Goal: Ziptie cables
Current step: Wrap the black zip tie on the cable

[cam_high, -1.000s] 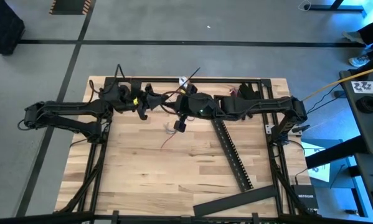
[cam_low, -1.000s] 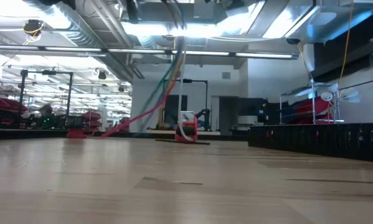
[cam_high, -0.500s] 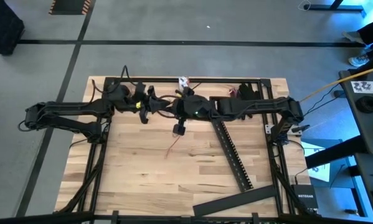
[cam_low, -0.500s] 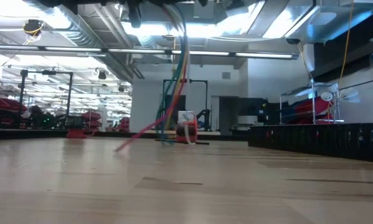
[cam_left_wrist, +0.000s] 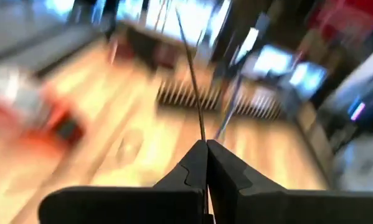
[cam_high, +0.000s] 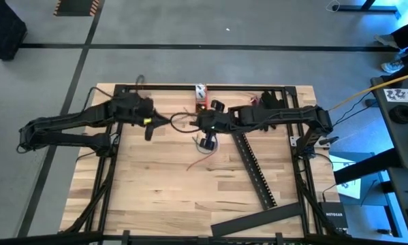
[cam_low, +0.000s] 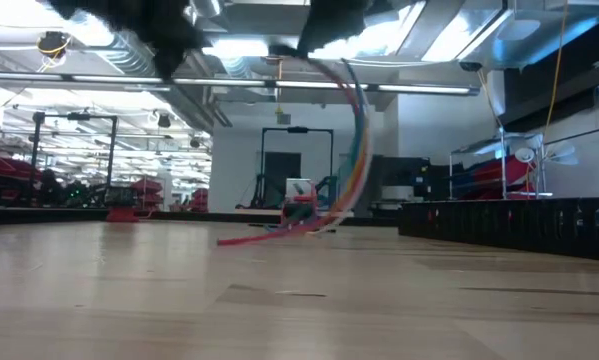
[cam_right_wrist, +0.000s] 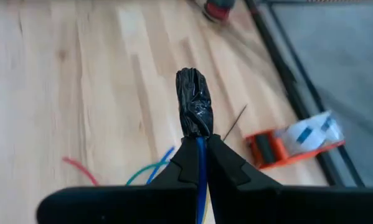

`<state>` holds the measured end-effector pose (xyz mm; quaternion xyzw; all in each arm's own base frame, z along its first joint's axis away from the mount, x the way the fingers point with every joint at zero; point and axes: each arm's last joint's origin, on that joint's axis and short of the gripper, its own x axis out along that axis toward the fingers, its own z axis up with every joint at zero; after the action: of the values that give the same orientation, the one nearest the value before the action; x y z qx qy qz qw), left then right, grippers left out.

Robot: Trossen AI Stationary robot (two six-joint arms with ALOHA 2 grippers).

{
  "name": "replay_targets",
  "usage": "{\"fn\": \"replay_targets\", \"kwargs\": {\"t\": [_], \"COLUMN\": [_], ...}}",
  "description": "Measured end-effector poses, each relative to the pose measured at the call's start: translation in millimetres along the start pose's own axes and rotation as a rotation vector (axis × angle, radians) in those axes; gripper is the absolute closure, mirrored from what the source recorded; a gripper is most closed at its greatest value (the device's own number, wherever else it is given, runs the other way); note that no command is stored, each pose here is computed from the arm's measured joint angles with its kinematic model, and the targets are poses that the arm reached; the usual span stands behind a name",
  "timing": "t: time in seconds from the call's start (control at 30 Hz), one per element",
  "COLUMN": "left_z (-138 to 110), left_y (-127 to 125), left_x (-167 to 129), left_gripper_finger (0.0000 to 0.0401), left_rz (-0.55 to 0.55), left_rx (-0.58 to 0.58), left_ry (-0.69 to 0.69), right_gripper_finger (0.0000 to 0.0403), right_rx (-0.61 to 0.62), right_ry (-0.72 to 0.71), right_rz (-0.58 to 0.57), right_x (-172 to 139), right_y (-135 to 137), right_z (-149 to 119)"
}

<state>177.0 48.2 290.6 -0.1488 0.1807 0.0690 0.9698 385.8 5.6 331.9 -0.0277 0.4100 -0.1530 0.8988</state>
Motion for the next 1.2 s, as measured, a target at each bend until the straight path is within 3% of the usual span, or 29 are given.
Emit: {"fn": "replay_targets", "kwargs": {"t": [0.13, 0.27, 0.37, 0.57, 0.77, 0.97, 1.2], "left_z": [-31, -64, -87, -109, -126, -136, -105], "left_y": [8, 17, 23, 32, 39, 44, 38], "left_x": [3, 12, 21, 39, 59, 74, 81], "left_gripper_finger": [0.0400, 0.0400, 0.0400, 0.0400, 0.0396, 0.0340, 0.0269], "left_rz": [0.078, 0.102, 0.110, 0.109, 0.111, 0.110, 0.103], "left_rx": [0.075, 0.098, 0.078, 0.105, 0.103, 0.081, 0.130], "left_ry": [0.285, 0.446, 0.536, 0.638, 0.761, 0.827, 0.784], "right_gripper_finger": [0.0393, 0.0393, 0.0393, 0.0393, 0.0393, 0.0393, 0.0393], "right_rx": [0.039, 0.081, 0.127, 0.170, 0.174, 0.177, 0.166], "right_ry": [0.041, 0.089, 0.103, 0.130, 0.118, 0.108, 0.111], "right_rz": [0.036, 0.059, 0.083, 0.115, 0.119, 0.127, 0.137], "right_x": [18, 37, 47, 54, 55, 55, 55], "right_y": [6, 11, 14, 17, 17, 17, 18], "right_z": [-16, -36, -48, -57, -56, -55, -55]}}
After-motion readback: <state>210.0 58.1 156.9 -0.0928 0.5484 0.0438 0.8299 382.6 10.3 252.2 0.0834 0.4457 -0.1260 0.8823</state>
